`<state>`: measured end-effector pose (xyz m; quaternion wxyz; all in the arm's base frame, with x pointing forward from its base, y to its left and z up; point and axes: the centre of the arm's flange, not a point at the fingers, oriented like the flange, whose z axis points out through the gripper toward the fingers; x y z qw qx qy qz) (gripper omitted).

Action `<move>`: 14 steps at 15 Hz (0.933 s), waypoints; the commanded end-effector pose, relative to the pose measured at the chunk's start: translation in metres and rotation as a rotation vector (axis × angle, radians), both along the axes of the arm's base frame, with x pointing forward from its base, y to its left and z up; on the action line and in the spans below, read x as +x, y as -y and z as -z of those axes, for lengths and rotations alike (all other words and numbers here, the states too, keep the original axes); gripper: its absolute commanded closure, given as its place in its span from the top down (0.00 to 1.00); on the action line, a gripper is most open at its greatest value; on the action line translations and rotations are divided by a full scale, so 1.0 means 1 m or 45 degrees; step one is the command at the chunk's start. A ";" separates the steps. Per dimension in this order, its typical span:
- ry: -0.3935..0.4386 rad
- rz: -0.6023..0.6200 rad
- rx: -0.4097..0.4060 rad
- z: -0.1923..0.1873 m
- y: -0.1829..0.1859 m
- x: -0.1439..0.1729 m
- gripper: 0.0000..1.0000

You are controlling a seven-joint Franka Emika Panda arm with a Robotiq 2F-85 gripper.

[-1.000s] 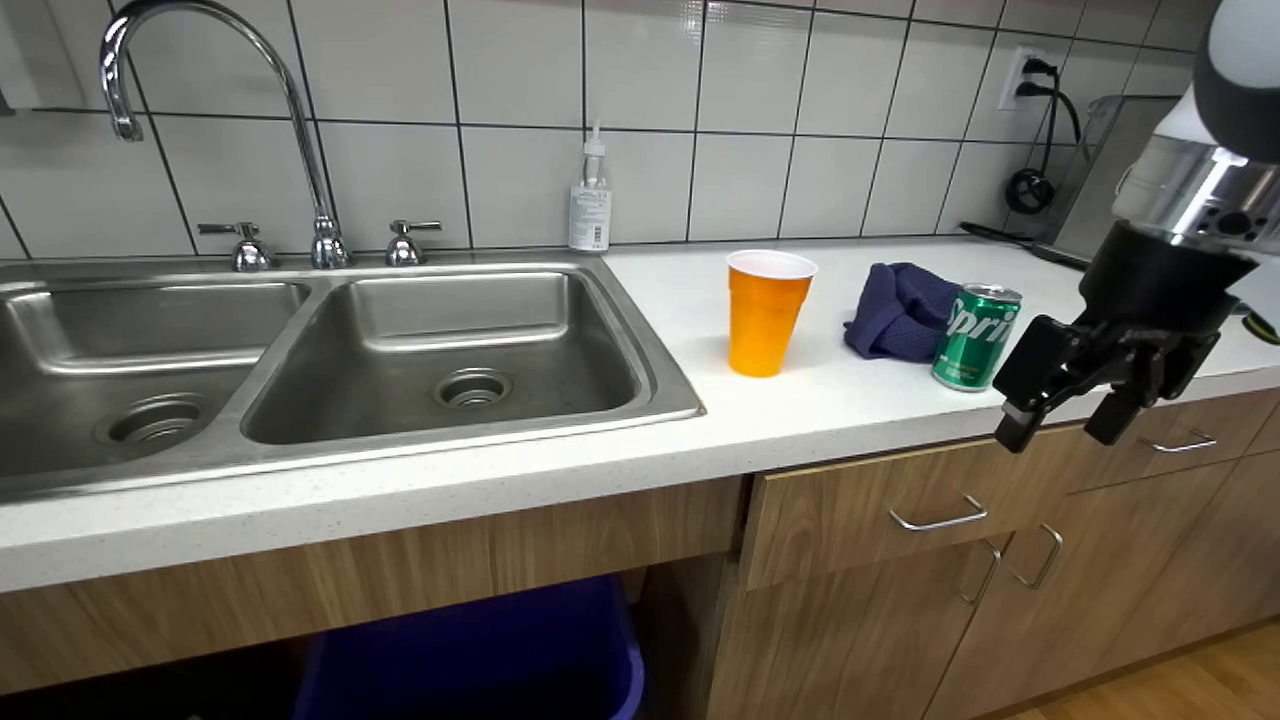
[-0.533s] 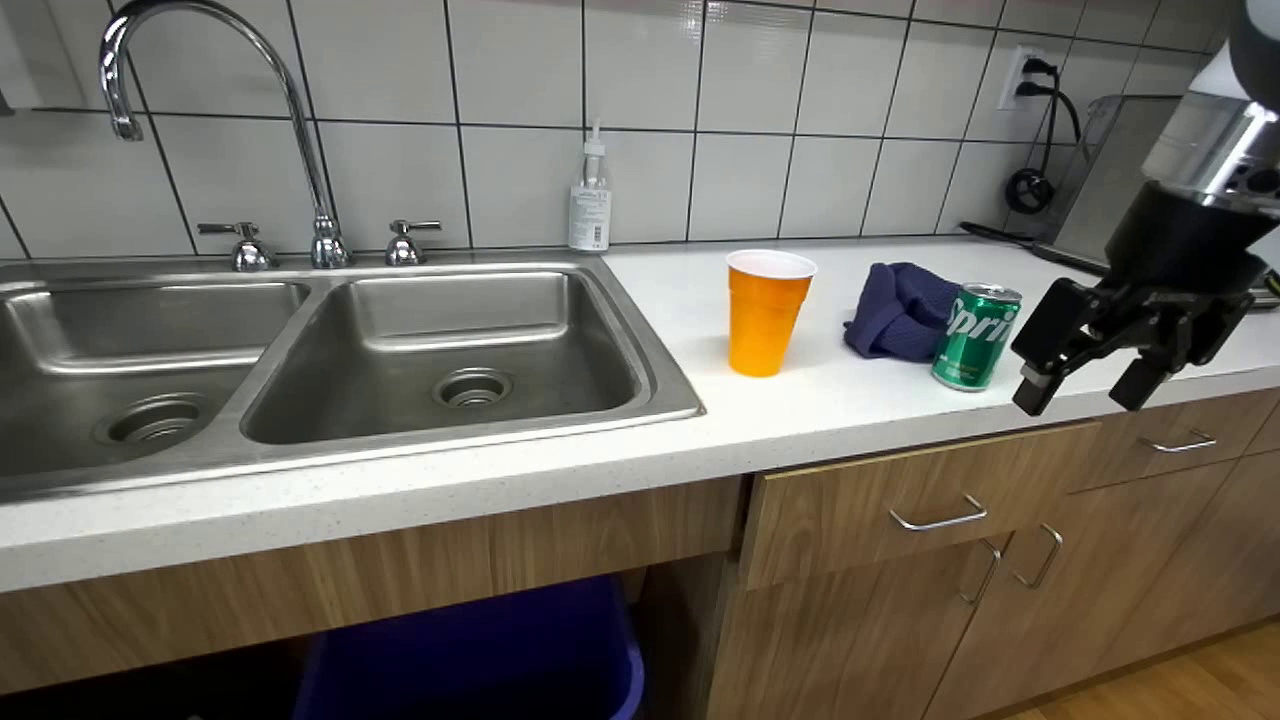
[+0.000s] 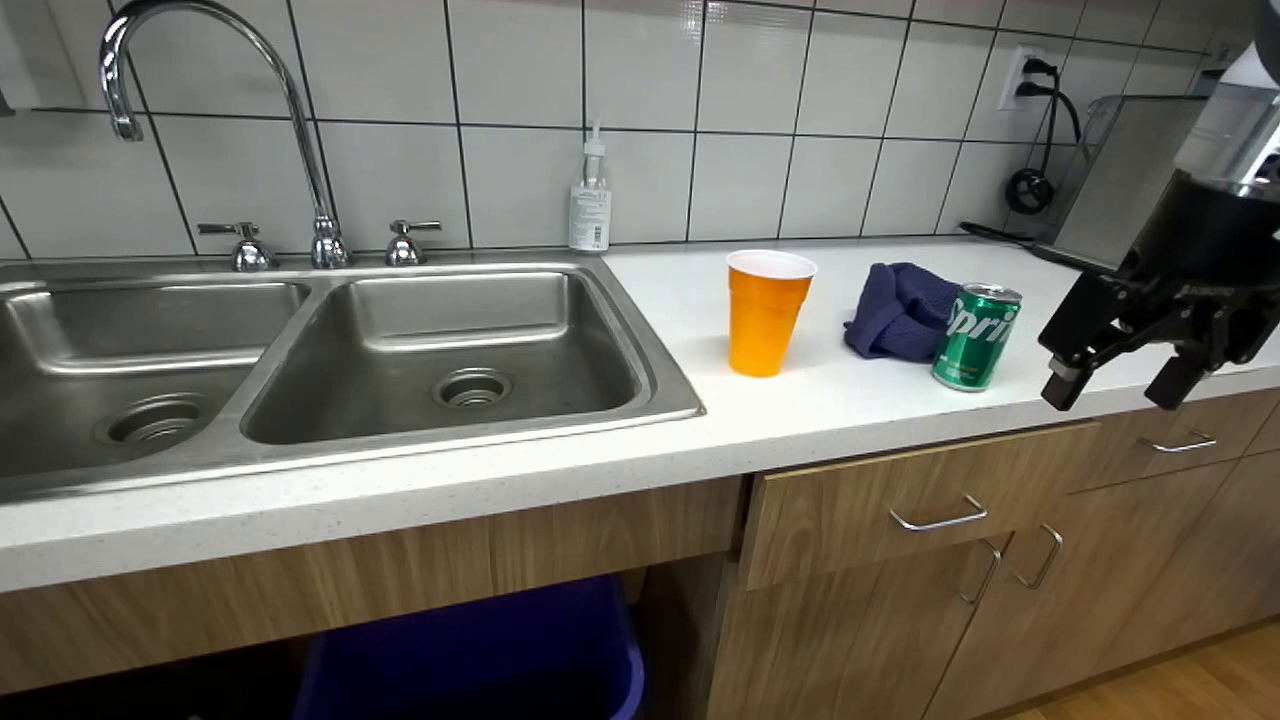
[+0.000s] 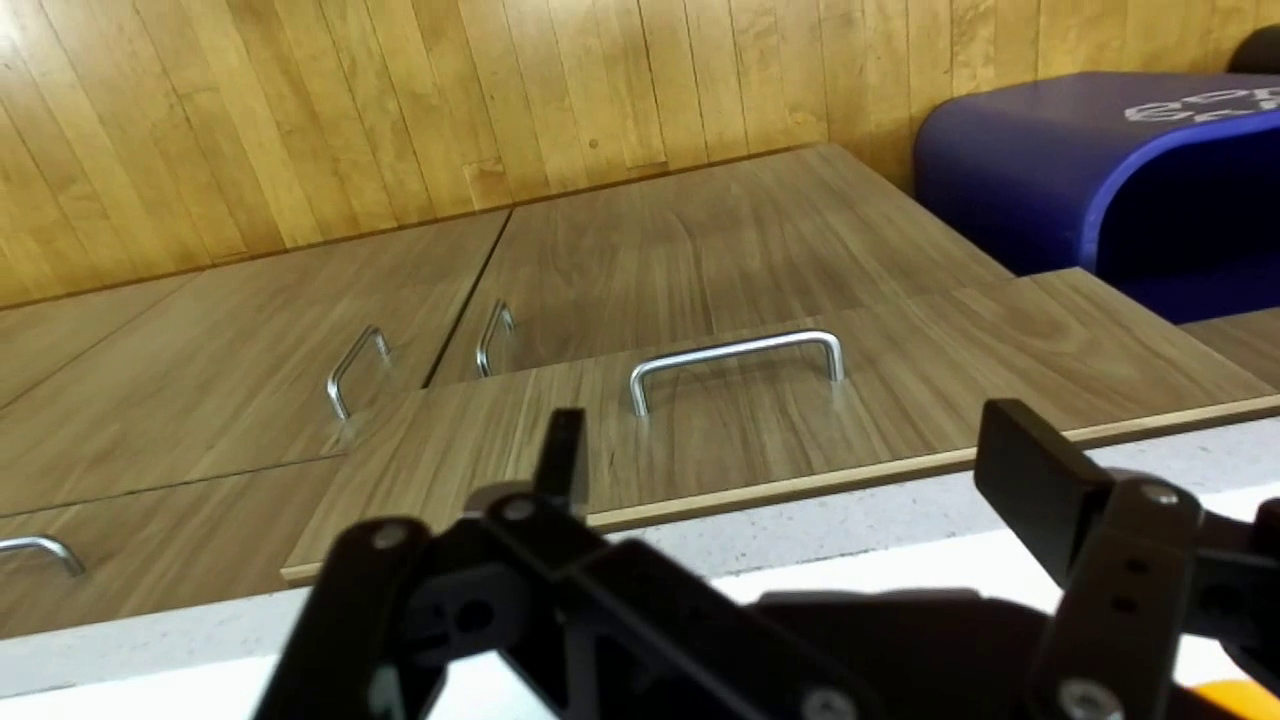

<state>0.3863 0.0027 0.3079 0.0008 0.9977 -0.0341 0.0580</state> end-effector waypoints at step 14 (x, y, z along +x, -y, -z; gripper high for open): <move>-0.110 0.013 0.003 -0.013 0.003 -0.015 1.00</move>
